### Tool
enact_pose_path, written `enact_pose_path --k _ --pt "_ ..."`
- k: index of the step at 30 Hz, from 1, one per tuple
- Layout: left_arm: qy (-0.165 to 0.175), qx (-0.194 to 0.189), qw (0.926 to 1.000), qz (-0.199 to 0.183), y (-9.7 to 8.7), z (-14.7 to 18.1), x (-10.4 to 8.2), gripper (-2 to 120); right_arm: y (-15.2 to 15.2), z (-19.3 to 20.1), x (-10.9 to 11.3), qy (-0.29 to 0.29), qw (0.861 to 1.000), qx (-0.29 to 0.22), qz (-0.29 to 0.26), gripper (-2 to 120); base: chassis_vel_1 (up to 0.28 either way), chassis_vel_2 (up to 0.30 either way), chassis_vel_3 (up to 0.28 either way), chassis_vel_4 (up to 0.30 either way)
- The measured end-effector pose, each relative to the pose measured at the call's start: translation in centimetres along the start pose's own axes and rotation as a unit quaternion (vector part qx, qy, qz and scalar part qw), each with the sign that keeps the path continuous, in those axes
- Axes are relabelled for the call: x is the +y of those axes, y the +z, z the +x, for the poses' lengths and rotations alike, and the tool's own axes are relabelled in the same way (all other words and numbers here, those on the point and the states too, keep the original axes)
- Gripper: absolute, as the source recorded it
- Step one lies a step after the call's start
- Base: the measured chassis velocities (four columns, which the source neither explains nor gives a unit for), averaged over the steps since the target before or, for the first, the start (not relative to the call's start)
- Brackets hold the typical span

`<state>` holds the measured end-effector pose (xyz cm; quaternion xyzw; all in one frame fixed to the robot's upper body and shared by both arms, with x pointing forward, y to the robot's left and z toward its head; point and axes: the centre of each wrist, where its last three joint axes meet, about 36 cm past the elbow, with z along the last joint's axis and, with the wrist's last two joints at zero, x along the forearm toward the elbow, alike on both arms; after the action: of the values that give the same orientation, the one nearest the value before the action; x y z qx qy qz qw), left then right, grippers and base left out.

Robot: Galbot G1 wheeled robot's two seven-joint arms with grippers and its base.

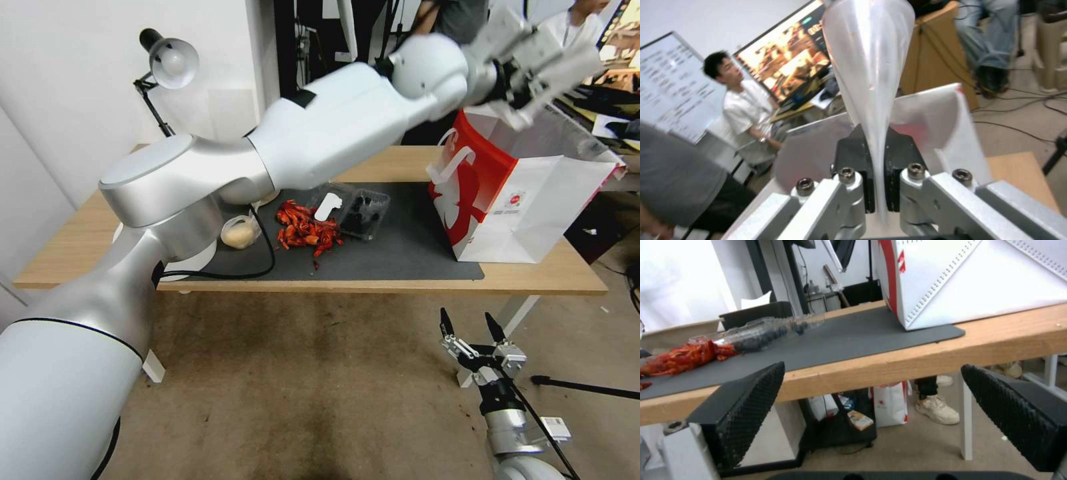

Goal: Pick up the trash from the table and place it into the takeout bag.

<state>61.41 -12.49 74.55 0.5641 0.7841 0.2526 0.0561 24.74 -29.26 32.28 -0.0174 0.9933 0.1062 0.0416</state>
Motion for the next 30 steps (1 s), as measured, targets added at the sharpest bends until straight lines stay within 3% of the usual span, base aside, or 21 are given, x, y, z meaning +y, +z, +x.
enact_pose_path --k 2,8,12,17,23,30 --pt "0.014 0.003 0.9998 -0.015 0.3 -0.2 -0.6 0 0.2 0.3 0.1 0.003 1.000 0.000 -0.002 100 0.000 0.000 0.000 0.000" --pt "0.023 0.019 0.9991 -0.032 0.7 -0.4 -0.9 5 0.1 0.5 0.1 0.005 1.000 -0.005 -0.003 100 0.000 0.000 0.000 0.000" --pt "0.029 0.024 0.9988 -0.030 0.6 -0.4 -1.2 17 -0.1 0.5 -0.1 0.005 1.000 -0.006 0.000 100 0.000 0.000 0.000 0.000" --pt "0.018 0.018 0.9994 -0.024 -0.8 0.0 -0.4 41 0.1 0.5 0.0 0.004 1.000 -0.004 -0.001 100 0.000 0.000 0.000 0.000" --pt "0.010 0.013 0.9997 -0.018 -1.8 0.3 -0.5 61 0.1 0.4 0.1 0.002 1.000 -0.005 -0.002 100 0.000 0.000 0.000 0.000" --pt "-0.011 -0.018 0.9998 0.003 -2.3 2.8 -0.2 85 -0.1 0.3 0.0 -0.002 1.000 -0.005 -0.001 100 0.000 0.000 0.000 0.000"
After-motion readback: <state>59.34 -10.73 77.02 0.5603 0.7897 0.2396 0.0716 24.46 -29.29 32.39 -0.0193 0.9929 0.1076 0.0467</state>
